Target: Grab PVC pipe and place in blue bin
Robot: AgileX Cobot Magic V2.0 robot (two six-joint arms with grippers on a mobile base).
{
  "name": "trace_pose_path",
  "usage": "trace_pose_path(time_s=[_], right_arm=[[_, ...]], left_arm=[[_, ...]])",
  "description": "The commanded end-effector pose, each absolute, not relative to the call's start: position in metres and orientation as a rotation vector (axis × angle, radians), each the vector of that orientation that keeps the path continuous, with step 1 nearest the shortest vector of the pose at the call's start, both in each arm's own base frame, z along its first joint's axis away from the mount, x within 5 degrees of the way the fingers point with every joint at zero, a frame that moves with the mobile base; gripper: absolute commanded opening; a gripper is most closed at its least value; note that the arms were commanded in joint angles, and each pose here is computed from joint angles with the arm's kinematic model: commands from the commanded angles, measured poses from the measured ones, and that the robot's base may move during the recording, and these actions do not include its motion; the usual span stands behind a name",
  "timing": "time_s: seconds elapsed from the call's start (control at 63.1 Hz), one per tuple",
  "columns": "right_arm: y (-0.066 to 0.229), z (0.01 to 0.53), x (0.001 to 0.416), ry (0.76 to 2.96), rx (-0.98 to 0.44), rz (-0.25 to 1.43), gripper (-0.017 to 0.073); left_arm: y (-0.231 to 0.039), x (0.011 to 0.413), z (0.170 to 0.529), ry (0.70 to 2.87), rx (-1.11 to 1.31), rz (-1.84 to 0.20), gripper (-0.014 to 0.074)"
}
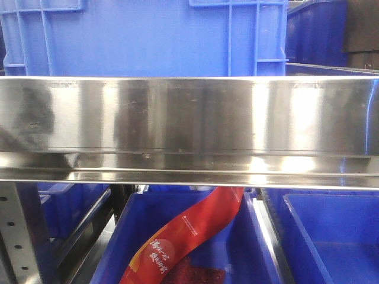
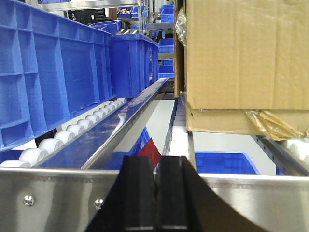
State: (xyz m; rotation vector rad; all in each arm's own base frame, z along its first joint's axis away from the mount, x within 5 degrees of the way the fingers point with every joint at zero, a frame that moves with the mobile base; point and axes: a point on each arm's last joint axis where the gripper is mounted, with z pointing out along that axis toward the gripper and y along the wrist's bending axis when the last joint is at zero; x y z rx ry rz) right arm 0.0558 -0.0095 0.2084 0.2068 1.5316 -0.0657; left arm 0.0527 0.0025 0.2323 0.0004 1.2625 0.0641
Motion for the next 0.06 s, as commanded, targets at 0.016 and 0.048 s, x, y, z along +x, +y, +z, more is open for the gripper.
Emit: trace_pose_path(time_s=[0.016, 0.048], right_arm=[[-0.0098, 0.2093, 0.0555, 1.512, 0.207, -0.072, -0.0162], [-0.0098, 0.2093, 0.0555, 1.512, 0.207, -0.072, -0.0162]], left_arm=[[0.0027, 0.0514, 0.2353, 1.235, -0.007, 0.062, -0.0111], [0.0027, 0.0514, 0.2353, 1.235, -0.007, 0.062, -0.0111]])
